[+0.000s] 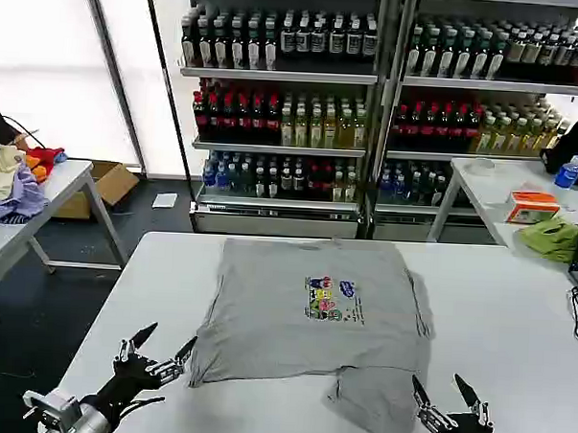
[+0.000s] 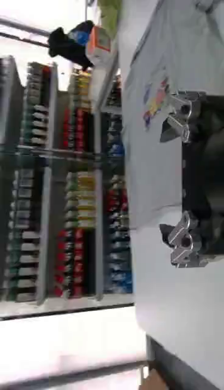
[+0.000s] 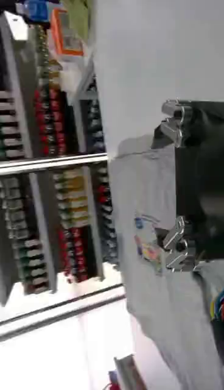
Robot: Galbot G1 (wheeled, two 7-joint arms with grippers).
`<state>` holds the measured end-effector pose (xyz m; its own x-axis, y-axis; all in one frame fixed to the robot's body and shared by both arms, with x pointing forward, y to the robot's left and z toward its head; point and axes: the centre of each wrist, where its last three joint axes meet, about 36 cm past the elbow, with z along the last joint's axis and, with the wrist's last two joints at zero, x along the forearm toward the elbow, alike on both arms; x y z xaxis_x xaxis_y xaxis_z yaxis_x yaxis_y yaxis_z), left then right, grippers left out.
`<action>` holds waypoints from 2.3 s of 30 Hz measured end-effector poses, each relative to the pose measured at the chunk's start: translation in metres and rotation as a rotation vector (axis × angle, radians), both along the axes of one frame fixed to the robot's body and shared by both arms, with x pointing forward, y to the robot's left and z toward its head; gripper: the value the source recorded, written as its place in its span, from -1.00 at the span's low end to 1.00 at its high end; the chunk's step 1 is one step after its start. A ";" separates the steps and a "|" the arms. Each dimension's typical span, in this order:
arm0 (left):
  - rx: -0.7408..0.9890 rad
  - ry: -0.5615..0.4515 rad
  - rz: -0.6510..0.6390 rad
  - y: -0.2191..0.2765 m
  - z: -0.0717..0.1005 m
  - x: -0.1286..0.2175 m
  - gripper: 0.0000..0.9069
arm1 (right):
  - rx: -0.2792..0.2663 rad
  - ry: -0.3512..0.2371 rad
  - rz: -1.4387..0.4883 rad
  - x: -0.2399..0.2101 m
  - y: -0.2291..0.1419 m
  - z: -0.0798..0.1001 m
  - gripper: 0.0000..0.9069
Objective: Fold and organize the clothes.
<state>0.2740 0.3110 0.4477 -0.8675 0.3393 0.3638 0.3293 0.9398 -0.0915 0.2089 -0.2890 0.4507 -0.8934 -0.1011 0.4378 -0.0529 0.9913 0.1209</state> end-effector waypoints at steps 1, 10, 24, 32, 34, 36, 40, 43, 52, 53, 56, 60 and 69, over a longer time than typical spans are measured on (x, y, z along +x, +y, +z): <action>0.005 0.023 -0.004 -0.002 0.000 0.001 1.00 | -0.007 0.017 -0.005 0.001 0.003 0.000 1.00; 0.039 0.164 -0.015 -0.015 -0.008 0.005 1.00 | -0.054 0.127 -0.025 0.007 0.024 -0.004 1.00; 0.046 0.235 0.003 -0.021 -0.021 0.015 0.98 | -0.086 0.222 0.006 0.007 0.053 -0.022 0.44; 0.044 0.258 0.010 -0.024 -0.032 0.020 -0.96 | -0.088 0.249 0.029 0.001 0.060 -0.028 -1.00; 0.046 0.262 0.012 -0.024 -0.036 0.020 -0.96 | -0.085 0.251 0.034 0.000 0.062 -0.029 -1.00; 0.045 0.265 0.015 -0.025 -0.038 0.019 -0.96 | -0.084 0.251 0.037 -0.001 0.063 -0.029 -1.00; 0.040 0.269 0.018 -0.027 -0.042 0.017 -0.96 | -0.080 0.247 0.039 -0.002 0.063 -0.030 -1.00; 0.034 0.271 0.020 -0.029 -0.045 0.016 -0.96 | -0.079 0.244 0.041 -0.003 0.062 -0.031 -1.00; 0.029 0.268 0.035 -0.035 -0.055 0.010 -0.96 | -0.059 0.216 0.054 -0.007 0.059 -0.031 -1.00; 0.028 0.265 0.040 -0.035 -0.056 0.010 -0.96 | -0.055 0.209 0.055 -0.008 0.059 -0.030 -1.00; 0.029 0.252 0.054 -0.036 -0.057 0.007 -0.96 | -0.044 0.187 0.060 -0.011 0.059 -0.028 -1.00; 0.035 0.222 0.066 -0.038 -0.056 0.003 -0.96 | -0.034 0.153 0.065 -0.017 0.058 -0.021 -1.00; 0.073 0.168 0.079 -0.041 -0.034 -0.013 -0.96 | -0.013 0.116 0.099 -0.049 0.061 -0.002 -1.00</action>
